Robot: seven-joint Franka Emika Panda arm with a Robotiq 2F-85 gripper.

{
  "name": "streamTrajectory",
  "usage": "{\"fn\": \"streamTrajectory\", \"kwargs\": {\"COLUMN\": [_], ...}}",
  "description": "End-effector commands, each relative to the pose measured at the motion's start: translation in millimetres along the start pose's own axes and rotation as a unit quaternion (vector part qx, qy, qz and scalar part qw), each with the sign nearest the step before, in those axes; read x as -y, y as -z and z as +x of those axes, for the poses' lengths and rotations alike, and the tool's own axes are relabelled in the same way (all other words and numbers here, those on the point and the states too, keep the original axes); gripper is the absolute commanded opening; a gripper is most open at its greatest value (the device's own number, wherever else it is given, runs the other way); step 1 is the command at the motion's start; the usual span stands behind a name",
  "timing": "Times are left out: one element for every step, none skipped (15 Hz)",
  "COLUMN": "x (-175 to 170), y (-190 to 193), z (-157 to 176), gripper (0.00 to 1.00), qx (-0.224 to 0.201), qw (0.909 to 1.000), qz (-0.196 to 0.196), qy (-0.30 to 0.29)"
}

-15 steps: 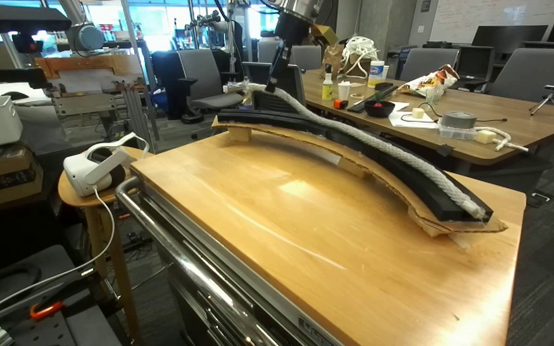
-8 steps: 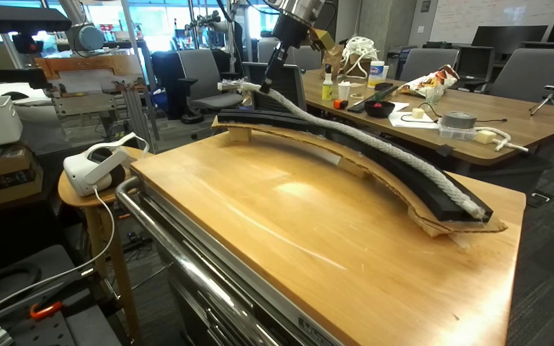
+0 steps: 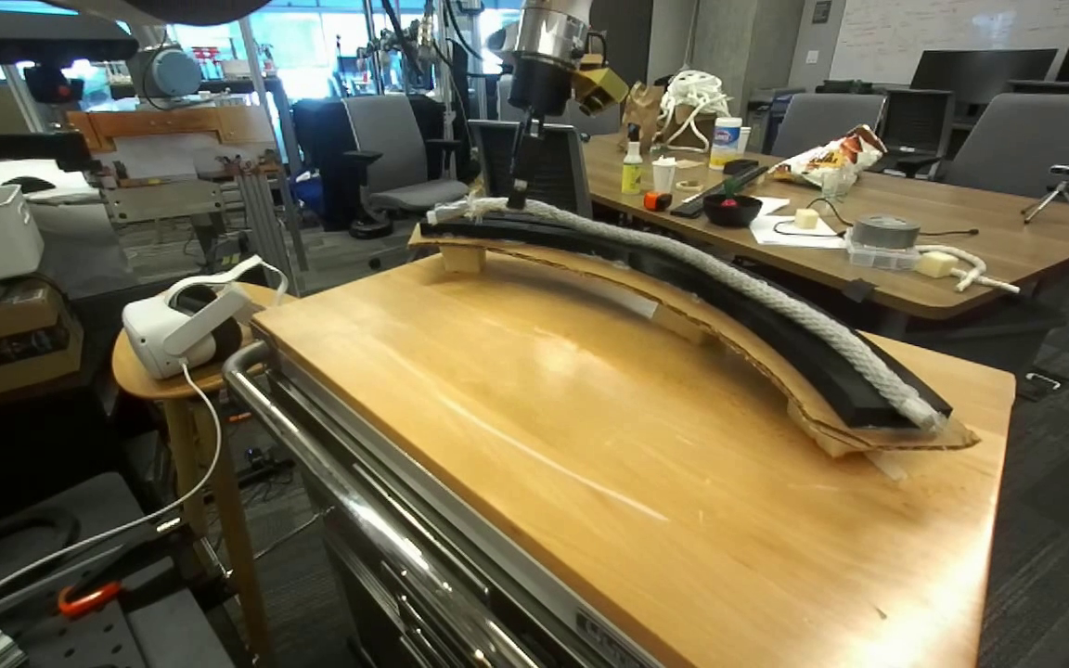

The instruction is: Put the white rope on the black board

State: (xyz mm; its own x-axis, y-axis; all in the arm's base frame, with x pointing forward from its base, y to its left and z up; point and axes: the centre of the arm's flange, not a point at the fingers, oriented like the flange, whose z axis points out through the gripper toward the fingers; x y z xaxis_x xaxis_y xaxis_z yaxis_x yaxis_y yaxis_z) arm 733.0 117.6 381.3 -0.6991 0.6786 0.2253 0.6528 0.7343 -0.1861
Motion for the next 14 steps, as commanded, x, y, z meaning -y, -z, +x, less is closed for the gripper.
{"fn": "streamTrajectory", "kwargs": {"x": [-18.2, -19.9, -20.8, -21.3, -21.3, -20.6, -19.5, -17.8, -15.0, -12.0, -8.4, -5.8, -4.3, -3.9], "y": [10.3, 11.7, 13.8, 16.2, 17.6, 20.1, 22.6, 25.5, 27.8, 28.4, 27.9, 27.2, 25.1, 20.9], "z": [-6.0, -5.8, -6.2, -7.0, -7.9, -10.0, -11.9, -15.7, -22.0, -28.7, -36.3, -43.7, -51.7, -59.7], "gripper": [0.09, 0.09, 0.09, 0.09, 0.09, 0.09, 0.09, 0.09, 0.09, 0.09, 0.09, 0.09, 0.09, 0.09], "qx": [0.016, 0.011, 0.007, 0.004, 0.0, -0.007, -0.013, -0.028, -0.047, -0.069, -0.083, -0.095, -0.099, -0.102], "qw": [0.9998, 0.9999, 0.9999, 0.9999, 0.9999, 0.9998, 0.9996, 0.9991, 0.9979, 0.9961, 0.9943, 0.9924, 0.9911, 0.9898], "qz": [0.003, -0.001, -0.006, -0.011, -0.014, -0.018, -0.024, -0.033, -0.044, -0.054, -0.064, -0.072, -0.077, -0.079], "qy": [0.008, 0.008, 0.007, 0.005, 0.004, 0.001, -0.002, -0.004, -0.008, -0.012, -0.021, -0.031, -0.045, -0.061]}}
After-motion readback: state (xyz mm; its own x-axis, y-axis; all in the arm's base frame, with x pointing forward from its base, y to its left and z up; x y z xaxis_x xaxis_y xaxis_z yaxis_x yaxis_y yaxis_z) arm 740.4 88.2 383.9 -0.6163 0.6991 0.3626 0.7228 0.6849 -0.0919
